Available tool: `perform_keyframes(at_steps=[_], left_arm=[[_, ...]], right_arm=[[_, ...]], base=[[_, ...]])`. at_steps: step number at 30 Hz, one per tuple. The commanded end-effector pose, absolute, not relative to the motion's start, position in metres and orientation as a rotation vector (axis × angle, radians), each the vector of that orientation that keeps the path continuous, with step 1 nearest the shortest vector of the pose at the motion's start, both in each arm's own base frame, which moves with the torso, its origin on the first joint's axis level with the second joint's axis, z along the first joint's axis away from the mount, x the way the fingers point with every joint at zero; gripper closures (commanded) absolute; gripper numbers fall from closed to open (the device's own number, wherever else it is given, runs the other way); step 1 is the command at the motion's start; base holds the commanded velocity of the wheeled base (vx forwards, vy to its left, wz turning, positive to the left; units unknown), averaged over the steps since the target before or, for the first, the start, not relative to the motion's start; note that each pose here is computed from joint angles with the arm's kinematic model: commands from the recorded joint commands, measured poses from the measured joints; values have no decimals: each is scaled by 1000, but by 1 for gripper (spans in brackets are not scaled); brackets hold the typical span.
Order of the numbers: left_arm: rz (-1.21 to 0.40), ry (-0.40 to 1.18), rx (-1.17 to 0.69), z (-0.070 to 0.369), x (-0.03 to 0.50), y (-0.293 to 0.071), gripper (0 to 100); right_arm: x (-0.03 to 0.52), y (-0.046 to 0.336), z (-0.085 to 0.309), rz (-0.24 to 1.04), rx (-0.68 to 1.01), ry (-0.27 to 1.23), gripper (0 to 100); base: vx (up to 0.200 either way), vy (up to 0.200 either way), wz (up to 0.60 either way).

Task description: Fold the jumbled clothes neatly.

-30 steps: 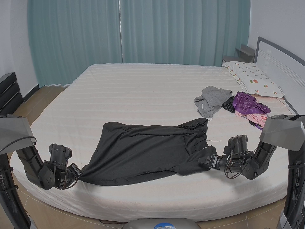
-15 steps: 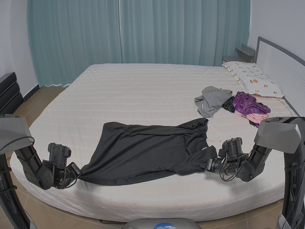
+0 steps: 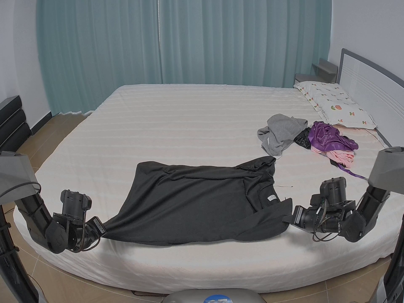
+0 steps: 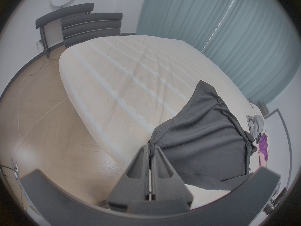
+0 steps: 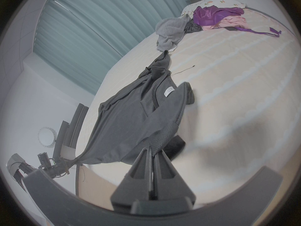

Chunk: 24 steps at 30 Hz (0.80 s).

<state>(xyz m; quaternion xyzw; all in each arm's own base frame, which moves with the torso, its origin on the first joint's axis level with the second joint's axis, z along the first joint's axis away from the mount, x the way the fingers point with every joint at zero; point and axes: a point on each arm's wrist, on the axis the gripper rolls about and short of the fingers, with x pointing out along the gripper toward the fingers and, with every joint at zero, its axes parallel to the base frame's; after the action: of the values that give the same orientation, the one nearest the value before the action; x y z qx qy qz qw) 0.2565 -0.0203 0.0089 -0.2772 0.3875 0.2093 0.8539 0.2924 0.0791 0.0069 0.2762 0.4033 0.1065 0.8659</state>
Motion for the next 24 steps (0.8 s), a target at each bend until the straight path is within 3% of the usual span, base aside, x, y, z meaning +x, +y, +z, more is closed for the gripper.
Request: perform_keyframes(at_steps=[1,11,24], left_arm=[[405,790,-537,25,241,-20,100],[397,921,-436,31,221,-24,100],[390,1091,-325,21,206,-30,100]], right_arm=[[250,59,46,229,613,786,100],[207,44,53,167,612,866,100],[203,37,2,102,500,1112,100]], base=[[0,0,0],[0,0,0],[0,0,0]])
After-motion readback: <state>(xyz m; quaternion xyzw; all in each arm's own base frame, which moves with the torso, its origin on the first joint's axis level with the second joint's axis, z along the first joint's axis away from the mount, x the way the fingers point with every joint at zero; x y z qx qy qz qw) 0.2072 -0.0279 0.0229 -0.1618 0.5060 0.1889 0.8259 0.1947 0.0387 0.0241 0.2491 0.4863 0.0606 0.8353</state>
